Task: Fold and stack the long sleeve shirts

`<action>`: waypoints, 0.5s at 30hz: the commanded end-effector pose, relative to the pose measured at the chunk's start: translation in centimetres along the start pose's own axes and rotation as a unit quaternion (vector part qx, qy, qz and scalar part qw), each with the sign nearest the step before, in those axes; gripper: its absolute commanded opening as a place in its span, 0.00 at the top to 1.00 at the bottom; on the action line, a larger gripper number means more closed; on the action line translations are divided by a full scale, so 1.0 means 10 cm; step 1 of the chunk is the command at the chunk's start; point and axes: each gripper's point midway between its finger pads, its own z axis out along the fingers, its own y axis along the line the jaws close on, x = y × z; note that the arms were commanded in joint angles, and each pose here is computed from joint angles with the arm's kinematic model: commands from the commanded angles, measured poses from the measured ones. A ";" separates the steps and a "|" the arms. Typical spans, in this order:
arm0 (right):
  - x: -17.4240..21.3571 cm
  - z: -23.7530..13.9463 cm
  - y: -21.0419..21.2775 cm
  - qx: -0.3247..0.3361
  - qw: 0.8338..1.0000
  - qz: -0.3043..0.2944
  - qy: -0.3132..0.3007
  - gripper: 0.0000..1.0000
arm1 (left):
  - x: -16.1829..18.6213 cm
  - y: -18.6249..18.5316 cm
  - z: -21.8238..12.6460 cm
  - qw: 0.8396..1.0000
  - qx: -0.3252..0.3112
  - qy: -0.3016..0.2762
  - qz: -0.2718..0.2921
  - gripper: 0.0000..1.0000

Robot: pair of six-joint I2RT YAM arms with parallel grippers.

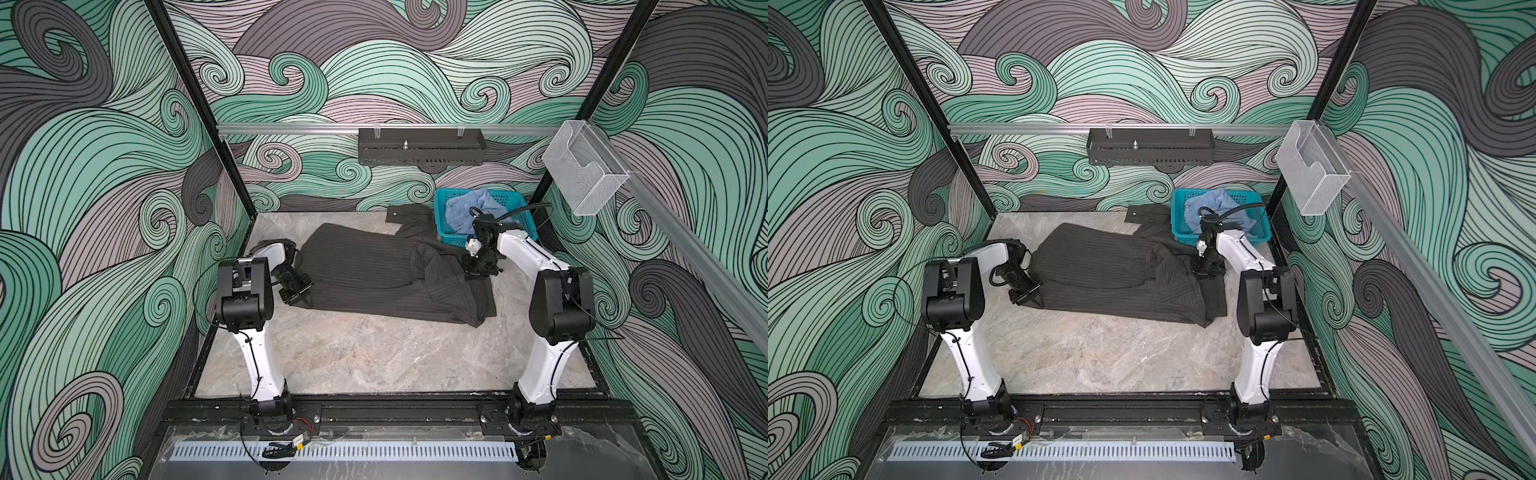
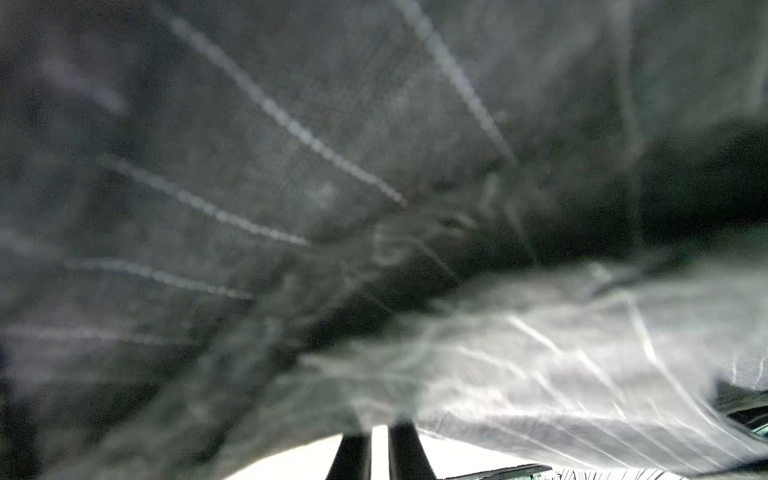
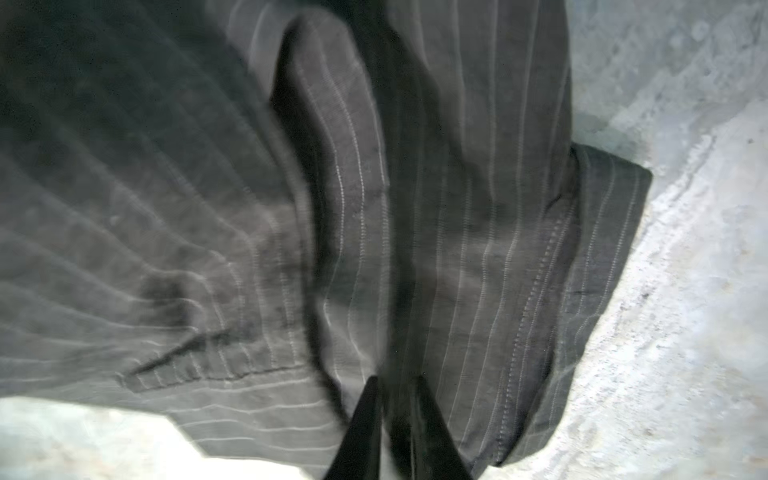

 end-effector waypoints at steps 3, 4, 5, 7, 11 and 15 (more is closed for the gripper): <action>0.07 -0.14 -0.04 0.011 1.000 -0.003 -0.011 0.48 | -0.02 0.12 0.10 0.999 -0.035 0.007 0.004 0.87; 0.10 -0.17 -0.03 0.006 1.000 0.003 -0.016 0.44 | -0.01 0.12 0.09 0.999 -0.035 0.006 0.004 0.87; 0.14 -0.21 0.01 -0.004 1.000 0.009 -0.022 0.43 | -0.01 0.11 0.08 0.999 -0.034 0.005 0.004 0.87; 0.26 -0.25 0.10 -0.035 0.999 0.020 -0.027 0.40 | -0.01 0.10 0.03 1.000 -0.031 -0.002 0.004 0.87; 0.56 -0.24 0.17 -0.065 0.997 0.044 -0.019 0.39 | 0.01 -0.03 -0.19 0.999 0.006 -0.033 0.013 0.79; 0.72 -0.25 0.19 -0.080 0.994 0.074 -0.031 0.39 | 0.05 -0.21 -0.50 0.995 0.053 -0.075 0.034 0.66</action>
